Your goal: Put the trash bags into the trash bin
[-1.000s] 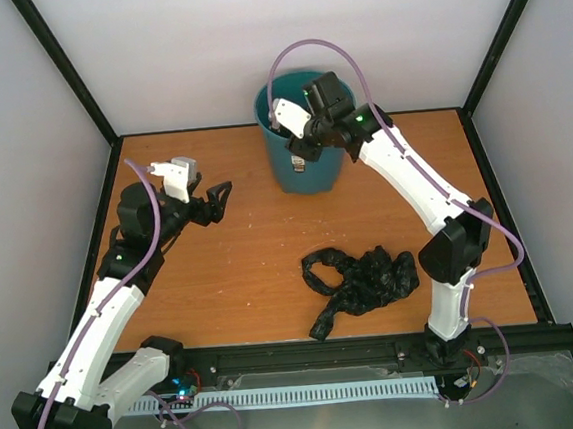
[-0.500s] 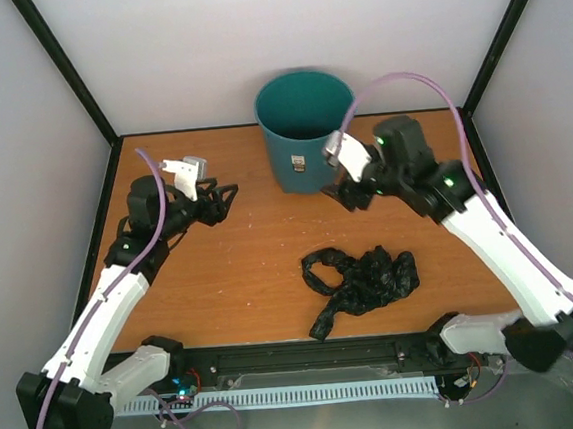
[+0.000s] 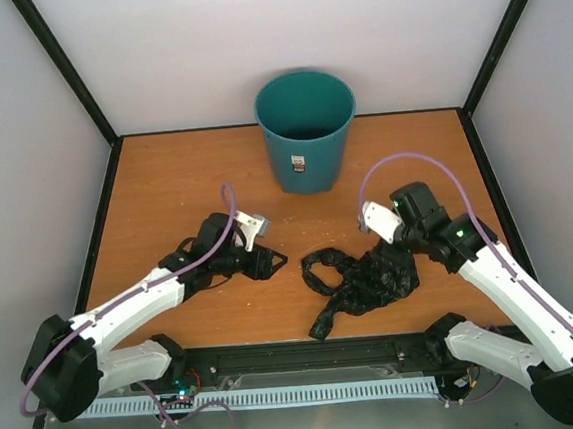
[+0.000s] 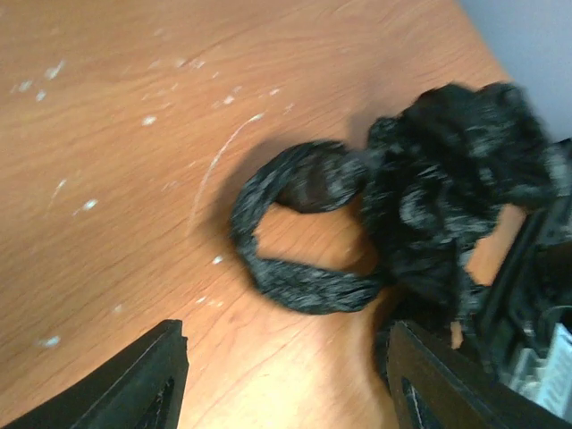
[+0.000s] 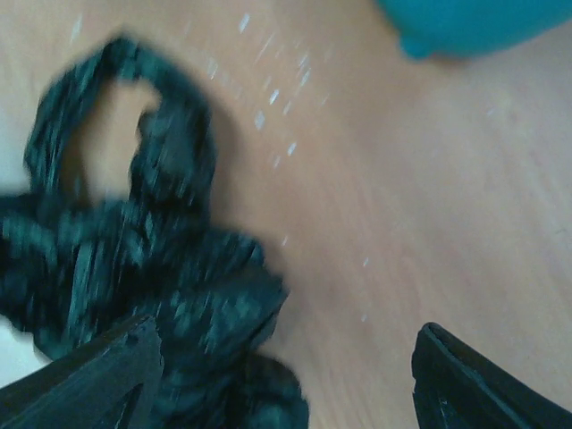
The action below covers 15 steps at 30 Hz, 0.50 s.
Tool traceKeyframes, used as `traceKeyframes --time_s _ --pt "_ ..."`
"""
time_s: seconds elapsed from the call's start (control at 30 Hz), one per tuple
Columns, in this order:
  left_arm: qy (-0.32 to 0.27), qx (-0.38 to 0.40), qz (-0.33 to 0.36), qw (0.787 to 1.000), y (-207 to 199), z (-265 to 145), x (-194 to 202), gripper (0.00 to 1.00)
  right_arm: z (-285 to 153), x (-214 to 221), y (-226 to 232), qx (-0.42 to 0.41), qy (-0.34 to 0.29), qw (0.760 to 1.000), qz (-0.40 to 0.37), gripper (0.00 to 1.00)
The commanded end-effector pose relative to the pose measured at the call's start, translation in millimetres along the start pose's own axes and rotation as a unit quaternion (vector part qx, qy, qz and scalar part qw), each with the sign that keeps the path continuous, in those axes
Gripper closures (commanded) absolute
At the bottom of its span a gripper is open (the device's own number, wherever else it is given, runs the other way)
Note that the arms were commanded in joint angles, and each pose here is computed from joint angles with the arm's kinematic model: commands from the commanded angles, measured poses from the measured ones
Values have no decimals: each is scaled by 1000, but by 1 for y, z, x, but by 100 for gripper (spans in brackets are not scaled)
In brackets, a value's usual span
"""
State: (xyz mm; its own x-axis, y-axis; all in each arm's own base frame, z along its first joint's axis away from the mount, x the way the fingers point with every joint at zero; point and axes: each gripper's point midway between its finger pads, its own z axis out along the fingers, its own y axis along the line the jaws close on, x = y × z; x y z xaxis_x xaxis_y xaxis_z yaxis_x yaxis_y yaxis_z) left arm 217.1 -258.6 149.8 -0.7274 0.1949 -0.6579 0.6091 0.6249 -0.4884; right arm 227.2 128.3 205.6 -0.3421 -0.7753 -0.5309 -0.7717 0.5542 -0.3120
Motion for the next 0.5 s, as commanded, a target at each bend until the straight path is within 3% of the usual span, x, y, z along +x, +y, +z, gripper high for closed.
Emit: traceKeyframes --time_s 0.0,0.13,0.23,0.3,0.37,0.47 --pt "11 -38 -8 999 19 14 9 38 -1 69 25 -22 97 991 -94 21" --pt "8 -48 -16 999 30 28 11 34 19 118 26 -9 194 974 -115 20" --pt "3 -42 -16 999 30 39 3 33 38 133 31 -21 224 966 -126 20" --pt "4 -56 -11 998 36 45 -4 34 53 131 19 5 225 963 -146 21" --pt "3 -67 -2 998 40 49 -11 35 70 117 -19 86 213 958 -171 21" --pt "-7 -70 7 998 39 50 -19 35 76 63 -85 207 132 955 -165 22"
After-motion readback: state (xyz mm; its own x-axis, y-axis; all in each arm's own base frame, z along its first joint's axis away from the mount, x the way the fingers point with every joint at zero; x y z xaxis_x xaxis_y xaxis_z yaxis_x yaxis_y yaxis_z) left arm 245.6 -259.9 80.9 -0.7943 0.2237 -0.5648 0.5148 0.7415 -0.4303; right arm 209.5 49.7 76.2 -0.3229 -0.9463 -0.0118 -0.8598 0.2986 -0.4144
